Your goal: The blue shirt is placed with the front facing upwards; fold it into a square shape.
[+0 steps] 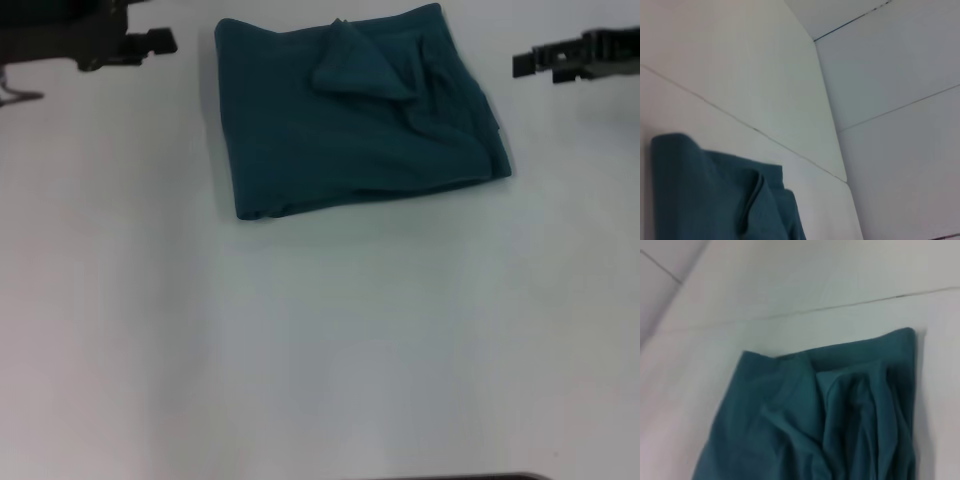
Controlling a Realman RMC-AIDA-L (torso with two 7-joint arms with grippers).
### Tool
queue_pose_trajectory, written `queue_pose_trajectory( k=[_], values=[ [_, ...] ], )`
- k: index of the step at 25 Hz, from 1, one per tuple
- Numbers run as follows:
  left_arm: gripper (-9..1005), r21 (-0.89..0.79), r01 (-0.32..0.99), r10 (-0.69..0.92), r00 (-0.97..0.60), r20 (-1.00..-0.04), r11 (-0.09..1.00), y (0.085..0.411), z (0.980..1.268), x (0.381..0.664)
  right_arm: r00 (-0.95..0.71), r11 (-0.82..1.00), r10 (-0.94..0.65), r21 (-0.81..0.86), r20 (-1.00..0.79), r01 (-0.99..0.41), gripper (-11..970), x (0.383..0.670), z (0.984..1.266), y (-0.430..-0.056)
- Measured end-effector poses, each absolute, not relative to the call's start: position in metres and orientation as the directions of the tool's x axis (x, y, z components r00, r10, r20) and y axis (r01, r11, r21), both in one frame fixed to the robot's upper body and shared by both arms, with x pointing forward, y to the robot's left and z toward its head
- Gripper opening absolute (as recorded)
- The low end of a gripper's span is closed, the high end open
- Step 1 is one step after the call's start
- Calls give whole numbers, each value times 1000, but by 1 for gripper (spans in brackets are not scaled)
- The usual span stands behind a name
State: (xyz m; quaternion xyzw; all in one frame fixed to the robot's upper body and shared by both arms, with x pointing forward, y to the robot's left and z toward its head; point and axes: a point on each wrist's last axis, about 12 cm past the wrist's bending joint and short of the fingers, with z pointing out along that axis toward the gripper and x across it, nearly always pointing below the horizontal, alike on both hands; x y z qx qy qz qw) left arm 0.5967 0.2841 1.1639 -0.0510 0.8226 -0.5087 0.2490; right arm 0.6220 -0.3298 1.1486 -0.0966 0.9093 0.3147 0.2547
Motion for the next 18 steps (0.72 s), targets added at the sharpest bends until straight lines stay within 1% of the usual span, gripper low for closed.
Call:
queue_pose_trajectory(
  k=[4,8,14,18],
  values=[
    [864,-872,160,-345,-874,-344,464,297,1153,581,-837,813,-143,420,-527,-404,897,648,1178,-296],
    [864,-877,140,-357,-875,-327,460,310,1144,567,-825,825,-237,342,-513,-450,897,661,1193,-263],
    [864,-877,99,-387,-870,-306,471,328,1137,553,-833,861,-324,225,-448,-456,897,666,1189,-235],
    [864,-875,82,-371,-884,-285,477,332,1132,545,-826,855,-357,202,-437,-477,897,665,1183,-221]
  ],
)
